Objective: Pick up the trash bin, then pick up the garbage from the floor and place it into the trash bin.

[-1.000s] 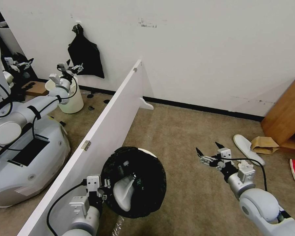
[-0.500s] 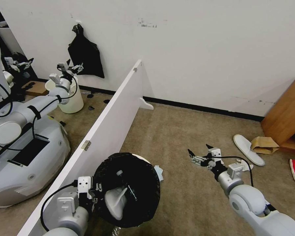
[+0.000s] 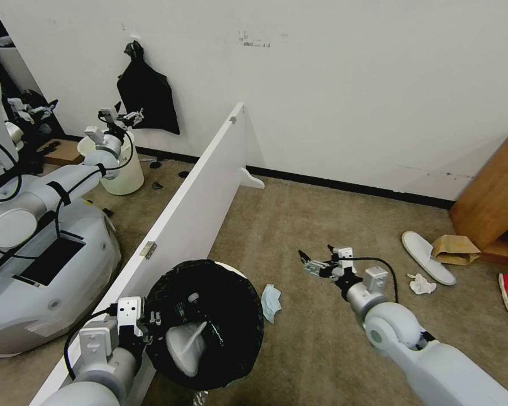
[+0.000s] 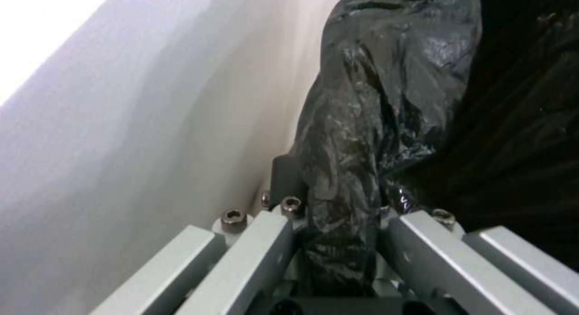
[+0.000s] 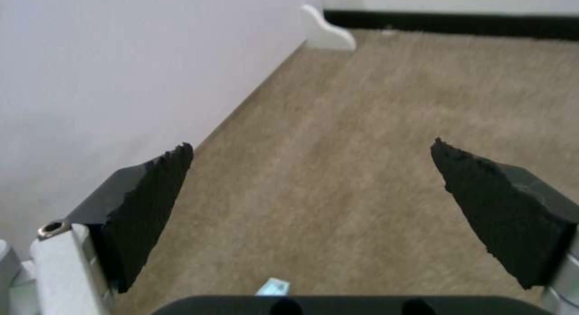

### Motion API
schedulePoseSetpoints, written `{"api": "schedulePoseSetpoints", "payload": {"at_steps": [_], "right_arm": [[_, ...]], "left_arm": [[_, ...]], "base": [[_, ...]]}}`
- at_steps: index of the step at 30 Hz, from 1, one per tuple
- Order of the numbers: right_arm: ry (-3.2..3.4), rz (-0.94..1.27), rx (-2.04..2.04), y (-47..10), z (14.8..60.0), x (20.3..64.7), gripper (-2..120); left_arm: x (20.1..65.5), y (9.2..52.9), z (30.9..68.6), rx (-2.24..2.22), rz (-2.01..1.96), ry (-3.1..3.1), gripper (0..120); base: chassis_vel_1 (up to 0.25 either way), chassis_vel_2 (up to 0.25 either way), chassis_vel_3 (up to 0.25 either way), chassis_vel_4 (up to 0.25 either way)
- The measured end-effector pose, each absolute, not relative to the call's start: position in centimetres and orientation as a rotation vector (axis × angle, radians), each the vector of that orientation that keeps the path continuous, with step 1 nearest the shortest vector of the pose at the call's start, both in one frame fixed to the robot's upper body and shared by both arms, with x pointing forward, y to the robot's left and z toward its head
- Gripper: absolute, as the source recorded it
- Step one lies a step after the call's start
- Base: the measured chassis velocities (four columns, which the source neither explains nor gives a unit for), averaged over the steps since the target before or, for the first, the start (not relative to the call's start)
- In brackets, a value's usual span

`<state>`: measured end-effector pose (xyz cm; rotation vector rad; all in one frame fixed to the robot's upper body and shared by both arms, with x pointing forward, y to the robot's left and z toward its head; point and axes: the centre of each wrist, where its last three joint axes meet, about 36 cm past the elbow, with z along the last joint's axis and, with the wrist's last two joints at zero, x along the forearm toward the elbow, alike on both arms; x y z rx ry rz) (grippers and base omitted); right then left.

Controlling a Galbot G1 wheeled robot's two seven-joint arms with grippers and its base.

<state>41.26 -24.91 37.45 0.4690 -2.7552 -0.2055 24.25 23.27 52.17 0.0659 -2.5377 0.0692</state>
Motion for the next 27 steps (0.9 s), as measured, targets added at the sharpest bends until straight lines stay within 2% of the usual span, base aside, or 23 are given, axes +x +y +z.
{"api": "schedulePoseSetpoints", "payload": {"at_steps": [15, 27], "right_arm": [[-2.555, -0.304, 0.451, -19.5, 33.3, 41.8, 100], [-2.468, -0.331, 0.426, -16.0, 33.0, 43.0, 100]], "left_arm": [[24.9, 23.1, 52.7, 0.088, 0.103, -2.532, 2], [25.3, 23.3, 52.9, 0.084, 0.117, -2.547, 2]], "base": [[0.0, 0.0, 0.0, 0.0], [0.0, 0.0, 0.0, 0.0]]}}
